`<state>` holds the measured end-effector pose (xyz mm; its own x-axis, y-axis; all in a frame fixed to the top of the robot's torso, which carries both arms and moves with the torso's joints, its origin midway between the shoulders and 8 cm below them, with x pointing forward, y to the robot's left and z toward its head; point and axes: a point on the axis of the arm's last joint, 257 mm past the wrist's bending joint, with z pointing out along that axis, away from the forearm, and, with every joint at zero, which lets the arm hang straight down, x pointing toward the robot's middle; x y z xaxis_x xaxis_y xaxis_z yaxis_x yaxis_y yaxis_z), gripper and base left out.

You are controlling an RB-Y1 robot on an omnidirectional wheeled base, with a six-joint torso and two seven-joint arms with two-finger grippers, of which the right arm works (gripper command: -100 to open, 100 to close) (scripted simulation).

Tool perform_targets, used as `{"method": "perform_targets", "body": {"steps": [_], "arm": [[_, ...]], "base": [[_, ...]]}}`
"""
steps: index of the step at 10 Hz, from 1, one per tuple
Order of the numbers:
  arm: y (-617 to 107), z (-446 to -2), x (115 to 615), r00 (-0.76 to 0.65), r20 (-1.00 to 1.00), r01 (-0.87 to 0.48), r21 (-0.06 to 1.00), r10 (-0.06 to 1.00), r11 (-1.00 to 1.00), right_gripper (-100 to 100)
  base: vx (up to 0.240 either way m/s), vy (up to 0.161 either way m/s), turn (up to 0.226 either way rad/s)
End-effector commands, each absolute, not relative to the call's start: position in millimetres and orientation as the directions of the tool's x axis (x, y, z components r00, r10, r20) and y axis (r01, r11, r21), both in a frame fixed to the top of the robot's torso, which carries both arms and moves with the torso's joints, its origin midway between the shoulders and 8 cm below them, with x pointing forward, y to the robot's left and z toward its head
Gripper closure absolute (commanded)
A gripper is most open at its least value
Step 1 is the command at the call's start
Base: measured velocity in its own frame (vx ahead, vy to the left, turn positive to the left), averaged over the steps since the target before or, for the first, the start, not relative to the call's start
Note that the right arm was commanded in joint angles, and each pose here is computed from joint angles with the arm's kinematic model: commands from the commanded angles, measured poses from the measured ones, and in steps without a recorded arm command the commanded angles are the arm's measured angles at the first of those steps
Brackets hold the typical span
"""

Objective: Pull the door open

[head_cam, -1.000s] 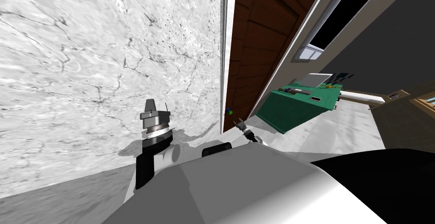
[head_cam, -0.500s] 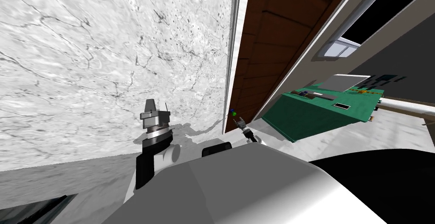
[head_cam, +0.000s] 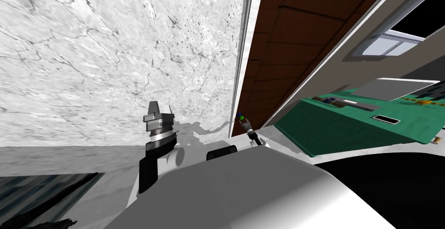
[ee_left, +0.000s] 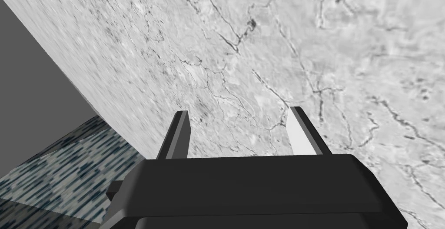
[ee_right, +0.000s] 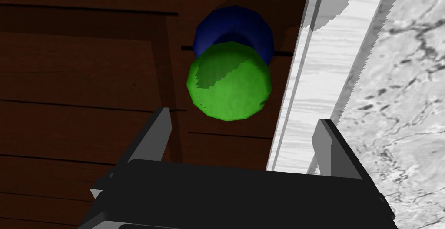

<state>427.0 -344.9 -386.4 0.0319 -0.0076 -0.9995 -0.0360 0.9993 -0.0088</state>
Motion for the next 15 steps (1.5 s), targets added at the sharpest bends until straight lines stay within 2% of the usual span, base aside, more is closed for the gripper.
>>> {"method": "perform_targets", "body": {"steps": [1,6,10,11,15], "arm": [[-349.5,-387.0,431.1,0.029,-0.999,0.000,-0.012,-0.012,1.000,-100],[-362.6,-389.2,440.9,0.020,-1.000,0.098,-0.002,-0.004,0.995,-100],[-366.4,-390.6,444.0,0.014,-1.000,0.129,0.002,0.001,0.992,-100],[-366.4,-390.6,444.0,0.014,-1.000,0.129,0.002,0.001,0.992,100],[-366.4,-390.6,444.0,0.014,-1.000,0.129,0.002,0.001,0.992,100]], "base": [[-0.004,-0.070,0.170],[-0.012,-0.075,0.202],[-0.017,-0.047,0.130],[0.002,0.004,-0.038],[0.002,0.004,-0.004]]}}
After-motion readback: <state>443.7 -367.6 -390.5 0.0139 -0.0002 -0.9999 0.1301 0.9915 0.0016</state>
